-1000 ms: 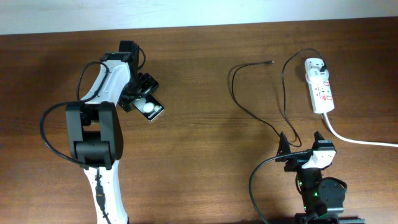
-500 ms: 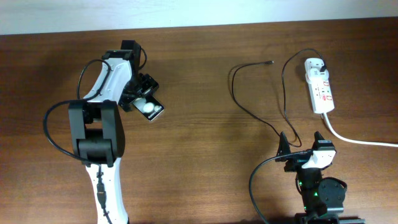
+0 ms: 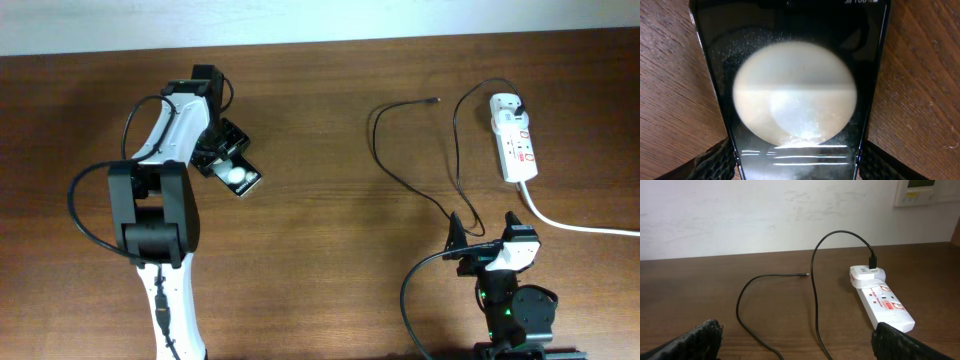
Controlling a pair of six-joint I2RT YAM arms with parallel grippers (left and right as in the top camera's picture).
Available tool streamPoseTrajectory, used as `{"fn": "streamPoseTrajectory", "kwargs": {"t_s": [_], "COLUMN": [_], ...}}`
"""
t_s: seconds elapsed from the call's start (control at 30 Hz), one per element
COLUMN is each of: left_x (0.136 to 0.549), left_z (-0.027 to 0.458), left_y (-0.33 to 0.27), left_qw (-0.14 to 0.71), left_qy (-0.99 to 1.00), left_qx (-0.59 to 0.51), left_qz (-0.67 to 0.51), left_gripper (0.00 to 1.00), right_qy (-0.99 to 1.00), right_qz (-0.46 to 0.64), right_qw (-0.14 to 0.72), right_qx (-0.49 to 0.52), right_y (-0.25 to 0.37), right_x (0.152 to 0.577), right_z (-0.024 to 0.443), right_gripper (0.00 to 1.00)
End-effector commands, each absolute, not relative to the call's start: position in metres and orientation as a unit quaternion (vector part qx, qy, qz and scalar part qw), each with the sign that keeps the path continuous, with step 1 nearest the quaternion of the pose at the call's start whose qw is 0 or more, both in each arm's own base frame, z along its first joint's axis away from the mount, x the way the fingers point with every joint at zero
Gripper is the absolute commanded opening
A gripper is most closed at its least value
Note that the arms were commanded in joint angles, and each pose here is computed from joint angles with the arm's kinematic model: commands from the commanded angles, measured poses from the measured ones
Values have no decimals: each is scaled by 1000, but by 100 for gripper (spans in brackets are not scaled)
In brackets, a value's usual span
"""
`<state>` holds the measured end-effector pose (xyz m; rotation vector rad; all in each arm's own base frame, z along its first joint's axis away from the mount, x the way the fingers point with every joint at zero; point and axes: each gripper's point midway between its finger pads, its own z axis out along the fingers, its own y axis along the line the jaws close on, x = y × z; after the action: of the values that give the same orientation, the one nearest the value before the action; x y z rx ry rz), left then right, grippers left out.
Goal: Plug charger to phone and switch on socket
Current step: 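Lift the phone with the left gripper and rotate it upright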
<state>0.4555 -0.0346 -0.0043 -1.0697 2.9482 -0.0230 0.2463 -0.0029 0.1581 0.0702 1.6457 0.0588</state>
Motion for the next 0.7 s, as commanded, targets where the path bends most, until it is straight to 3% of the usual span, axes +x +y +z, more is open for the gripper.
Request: {"fn": "streamPoseTrajectory", "kwargs": {"t_s": [0.0, 0.2, 0.67], "left_x": [419, 435, 463], "left_z": [-70, -23, 119], "left_y": [-40, -22, -14], "left_qw": [-100, -100, -9], "left_qy": [931, 931, 955], "left_qx": [-352, -350, -295], "left_qz": [-10, -14, -21], "left_gripper": [76, 77, 75], "right_qy": [734, 734, 734], "right_qz": [25, 24, 24], "right_qw": [678, 678, 678], "right_qx": [35, 35, 35], "right_y": [-4, -5, -5], "right_x": [246, 246, 246], "right_z": [155, 155, 155], "right_gripper": [99, 98, 99]}}
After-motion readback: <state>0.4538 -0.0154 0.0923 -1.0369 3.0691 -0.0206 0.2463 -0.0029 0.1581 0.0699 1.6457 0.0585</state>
